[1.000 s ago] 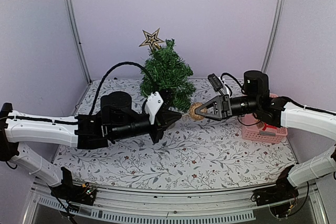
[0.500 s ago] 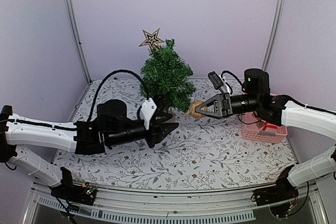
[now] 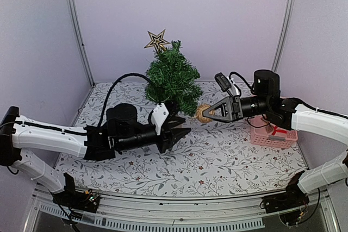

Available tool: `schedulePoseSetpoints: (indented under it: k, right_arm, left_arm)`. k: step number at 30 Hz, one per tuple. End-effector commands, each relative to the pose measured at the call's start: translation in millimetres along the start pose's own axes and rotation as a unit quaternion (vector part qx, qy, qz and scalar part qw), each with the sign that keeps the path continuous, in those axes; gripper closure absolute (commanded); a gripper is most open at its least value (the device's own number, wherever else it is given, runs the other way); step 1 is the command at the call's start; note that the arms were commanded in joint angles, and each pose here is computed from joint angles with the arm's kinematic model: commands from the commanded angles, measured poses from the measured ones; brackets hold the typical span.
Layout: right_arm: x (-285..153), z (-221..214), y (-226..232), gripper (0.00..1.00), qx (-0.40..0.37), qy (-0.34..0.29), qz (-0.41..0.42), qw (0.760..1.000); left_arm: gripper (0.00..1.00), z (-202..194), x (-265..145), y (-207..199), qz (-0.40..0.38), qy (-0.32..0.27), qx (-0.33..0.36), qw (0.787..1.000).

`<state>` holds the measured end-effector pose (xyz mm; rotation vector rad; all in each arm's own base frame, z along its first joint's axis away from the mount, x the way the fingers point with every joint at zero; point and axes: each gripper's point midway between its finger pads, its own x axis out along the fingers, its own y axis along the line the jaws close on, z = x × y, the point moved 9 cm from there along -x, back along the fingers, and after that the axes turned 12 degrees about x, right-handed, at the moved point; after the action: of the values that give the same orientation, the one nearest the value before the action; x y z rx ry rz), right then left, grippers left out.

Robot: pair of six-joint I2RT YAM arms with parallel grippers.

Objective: Decorate the small christmas tree

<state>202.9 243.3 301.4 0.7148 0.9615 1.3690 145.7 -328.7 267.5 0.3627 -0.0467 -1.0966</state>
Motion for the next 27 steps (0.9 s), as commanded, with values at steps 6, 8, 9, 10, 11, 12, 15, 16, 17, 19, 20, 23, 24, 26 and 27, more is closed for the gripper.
schedulePoseSetpoints:
  k: [6,8,9,10,11,12,15,16,17,19,20,23,24,26,27]
  right_arm:
    - [0,7,9,0.81,-0.016,-0.001,0.020,1.000]
    - [-1,6,6,0.81,-0.011,-0.007,0.010,1.000]
    - [-2,6,5,0.83,-0.008,-0.012,0.004,1.000]
    - [-4,6,2,0.84,-0.004,-0.018,-0.004,1.000]
    - [-5,7,1,0.84,0.000,-0.027,-0.013,1.000]
    - [-7,8,-1,0.85,0.004,-0.036,-0.023,0.999]
    - [-14,13,-6,0.89,0.015,-0.063,-0.056,0.996]
    - [-15,14,-7,0.92,0.018,-0.069,-0.065,0.995]
    - [-16,15,-9,0.95,0.019,-0.074,-0.075,0.994]
    - [-15,15,-12,0.98,0.022,-0.074,-0.084,0.993]
    - [-15,15,-14,0.99,0.025,-0.076,-0.091,0.993]
    - [-13,15,-19,1.00,0.034,-0.068,-0.108,0.991]
    - [-14,16,-21,1.00,0.033,-0.066,-0.113,0.991]
    - [-12,16,-23,1.00,0.035,-0.059,-0.122,0.990]
    - [-12,16,-22,1.00,0.031,-0.055,-0.124,0.990]
  left_arm:
    - [0.76,24,16,7,0.009,-0.044,0.006,0.999]
    - [0.92,25,13,8,0.010,-0.040,0.002,0.999]
    - [0.98,24,10,8,0.012,-0.036,0.000,0.999]
    - [1.00,24,7,9,0.015,-0.032,-0.002,0.999]
    - [1.00,23,3,10,0.018,-0.028,-0.004,0.999]
    - [1.00,22,-2,10,0.020,-0.024,-0.004,1.000]
    - [1.00,18,-11,12,0.025,-0.006,0.005,1.000]
    - [1.00,17,-13,12,0.026,0.003,0.010,1.000]
    - [1.00,17,-14,13,0.029,0.010,0.015,0.999]
    - [1.00,17,-14,15,0.033,0.022,0.028,0.999]
    - [1.00,18,-13,15,0.036,0.026,0.034,0.998]
    - [1.00,21,-10,19,0.052,0.041,0.046,0.997]
    - [1.00,21,-8,20,0.055,0.046,0.051,0.996]
    - [1.00,20,-6,23,0.067,0.060,0.058,0.994]
    - [1.00,19,-5,24,0.074,0.067,0.063,0.993]
